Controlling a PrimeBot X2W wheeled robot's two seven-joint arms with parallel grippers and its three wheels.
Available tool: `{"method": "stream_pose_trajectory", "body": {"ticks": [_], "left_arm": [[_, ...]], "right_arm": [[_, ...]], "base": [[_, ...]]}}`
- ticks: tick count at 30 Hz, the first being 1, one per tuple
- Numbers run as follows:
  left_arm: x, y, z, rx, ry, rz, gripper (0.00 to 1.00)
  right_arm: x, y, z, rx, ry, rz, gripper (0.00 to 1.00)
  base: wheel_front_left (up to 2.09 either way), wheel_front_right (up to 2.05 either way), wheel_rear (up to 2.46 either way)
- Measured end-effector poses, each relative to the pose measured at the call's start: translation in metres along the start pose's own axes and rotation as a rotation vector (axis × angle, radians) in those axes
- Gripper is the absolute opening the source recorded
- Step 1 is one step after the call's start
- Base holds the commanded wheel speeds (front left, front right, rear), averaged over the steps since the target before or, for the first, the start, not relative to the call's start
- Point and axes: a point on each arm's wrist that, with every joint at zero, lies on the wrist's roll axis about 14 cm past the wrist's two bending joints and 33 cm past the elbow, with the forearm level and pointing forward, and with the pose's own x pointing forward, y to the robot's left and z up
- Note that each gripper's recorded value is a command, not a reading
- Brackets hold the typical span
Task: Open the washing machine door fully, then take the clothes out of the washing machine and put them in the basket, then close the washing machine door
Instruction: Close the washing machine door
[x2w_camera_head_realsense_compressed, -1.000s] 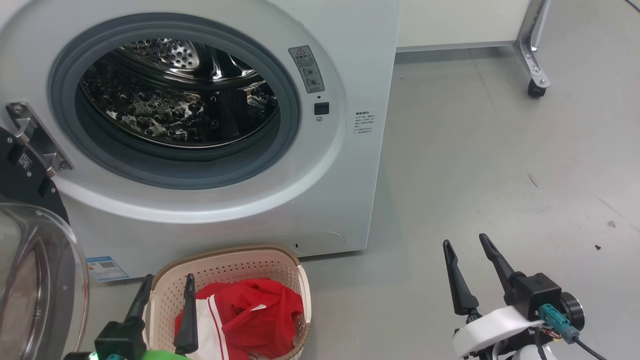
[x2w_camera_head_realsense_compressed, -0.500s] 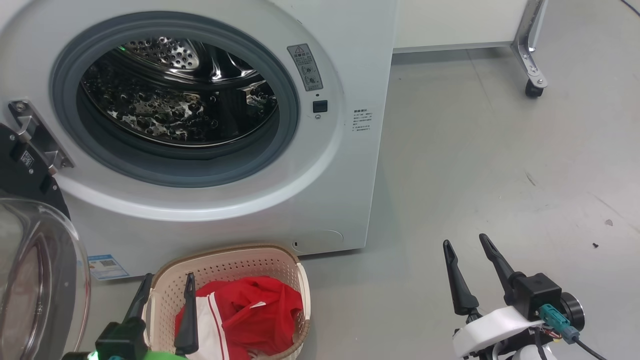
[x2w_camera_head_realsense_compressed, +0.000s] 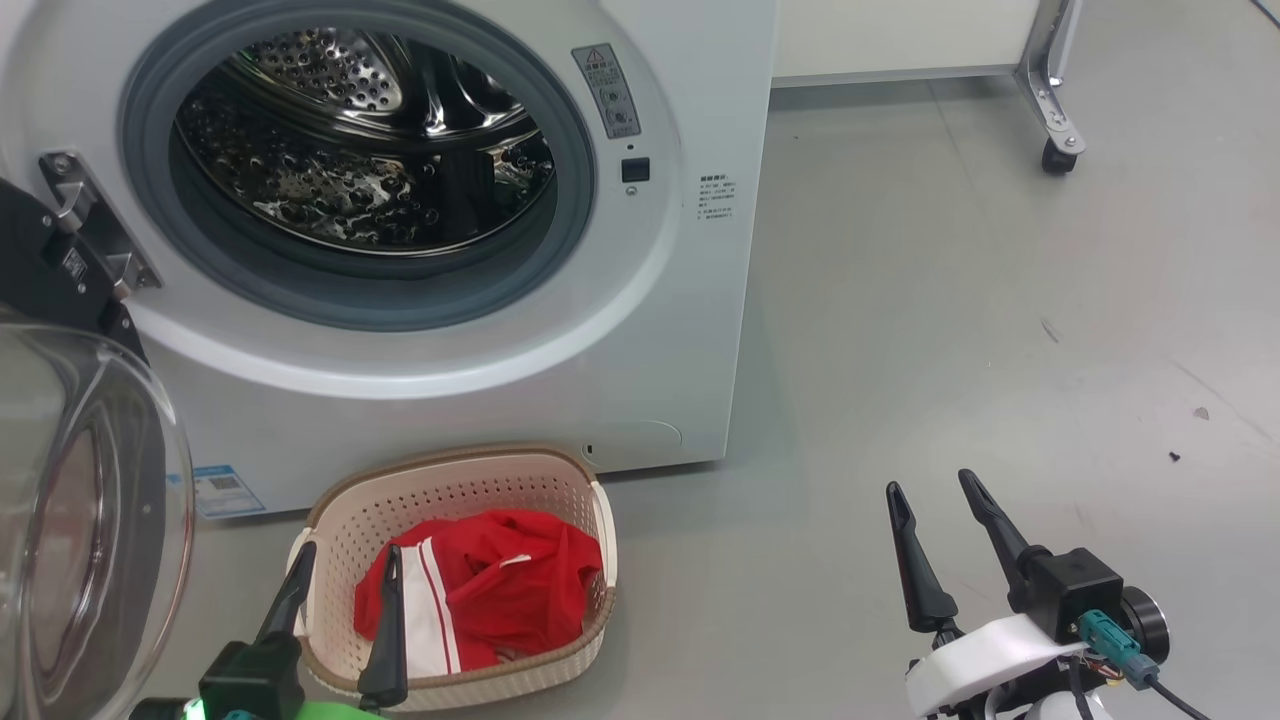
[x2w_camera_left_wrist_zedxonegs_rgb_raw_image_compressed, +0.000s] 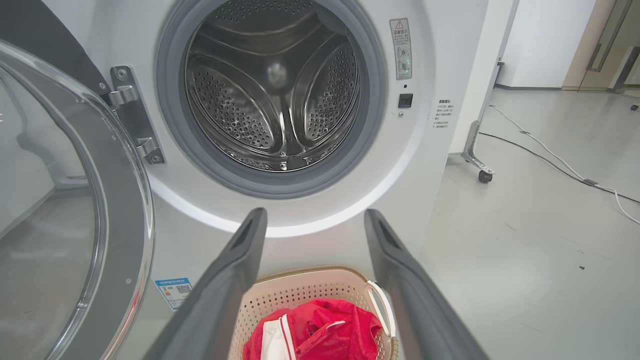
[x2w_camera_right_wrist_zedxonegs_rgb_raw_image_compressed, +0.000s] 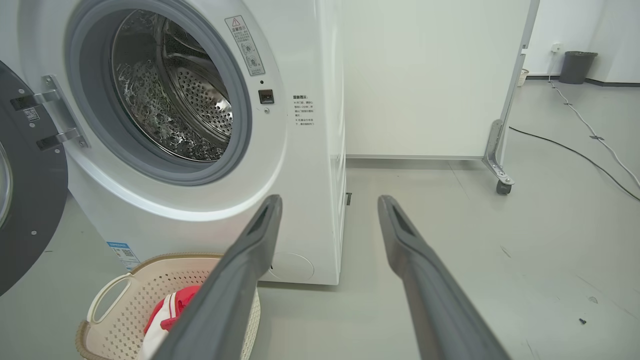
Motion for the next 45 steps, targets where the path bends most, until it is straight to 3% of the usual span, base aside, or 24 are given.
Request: {"method": "stream_pose_trajectory", "body": {"ticks": [19,45], "left_arm": [[-0.002,0.0005,0.0041,0.002,-0.002,-0.002,1.0],[-0.004,-0.0026,0.0022,0.002,0.019,-0.012,1.0]], "right_arm": [[0.0003,0.0008,-0.0006,0.001,0.002,0.002,1.0],[0.0006,-0.0016,-0.0027,0.0,0.009,-0.01,1.0]], "base": [[-0.74,0.74,0.0],[-0.05,0.05,0.0]]}}
